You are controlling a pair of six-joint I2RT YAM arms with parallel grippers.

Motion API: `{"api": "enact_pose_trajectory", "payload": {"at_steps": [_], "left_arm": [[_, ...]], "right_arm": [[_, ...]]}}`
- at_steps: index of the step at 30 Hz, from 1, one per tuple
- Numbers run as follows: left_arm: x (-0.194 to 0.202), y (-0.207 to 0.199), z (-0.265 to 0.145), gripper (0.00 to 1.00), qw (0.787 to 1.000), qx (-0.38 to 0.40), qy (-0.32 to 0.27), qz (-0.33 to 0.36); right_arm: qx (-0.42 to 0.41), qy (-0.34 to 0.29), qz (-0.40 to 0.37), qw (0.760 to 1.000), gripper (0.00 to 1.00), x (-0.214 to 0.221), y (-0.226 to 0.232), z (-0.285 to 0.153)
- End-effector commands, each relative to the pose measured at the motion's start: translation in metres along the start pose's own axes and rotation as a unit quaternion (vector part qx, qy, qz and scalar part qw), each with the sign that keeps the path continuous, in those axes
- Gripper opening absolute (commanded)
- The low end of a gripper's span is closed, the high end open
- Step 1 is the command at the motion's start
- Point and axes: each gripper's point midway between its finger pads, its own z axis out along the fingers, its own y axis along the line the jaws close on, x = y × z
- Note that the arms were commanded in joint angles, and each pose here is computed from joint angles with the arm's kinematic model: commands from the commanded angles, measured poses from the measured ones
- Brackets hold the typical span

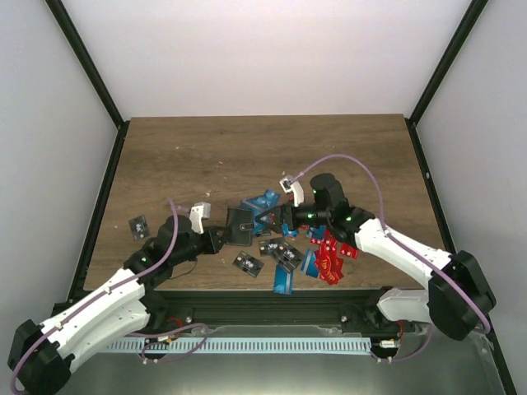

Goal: Put the credit cards into the card holder

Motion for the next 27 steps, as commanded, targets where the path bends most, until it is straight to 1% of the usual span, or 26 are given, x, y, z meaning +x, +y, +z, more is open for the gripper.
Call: {"api": "enact_pose_trajectory", "payload": {"at_steps": [1, 5, 9, 14, 20, 24, 27], "left_arm": [[-0.016, -0.055, -0.010, 0.04, 0.993, 0.114, -0.010, 0.037], [-0.015, -0.071, -0.017, 0.04, 0.987, 0.156, -0.004, 0.043], [-0.010, -0.079, -0.022, 0.04, 0.982, 0.182, 0.002, 0.046], [-0.005, -0.083, -0.025, 0.04, 0.978, 0.202, 0.007, 0.045], [0.000, -0.082, -0.024, 0.04, 0.978, 0.205, 0.012, 0.044], [0.004, -0.084, -0.024, 0.04, 0.977, 0.208, 0.018, 0.046], [0.006, -0.082, -0.023, 0.04, 0.977, 0.205, 0.019, 0.048]], "right_arm": [[-0.056, 0.013, 0.006, 0.998, 1.00, 0.010, 0.013, -0.004], [-0.072, 0.020, 0.027, 0.997, 0.99, 0.018, 0.005, 0.001], [-0.128, 0.031, 0.029, 0.991, 0.90, 0.025, 0.016, 0.004], [-0.178, 0.022, 0.017, 0.984, 0.71, 0.018, 0.034, -0.001], [-0.208, 0.019, 0.008, 0.978, 0.50, 0.011, 0.046, -0.003], [-0.224, 0.023, 0.005, 0.974, 0.25, 0.010, 0.050, -0.004], [-0.230, 0.027, -0.001, 0.973, 0.11, 0.012, 0.052, -0.005]]}}
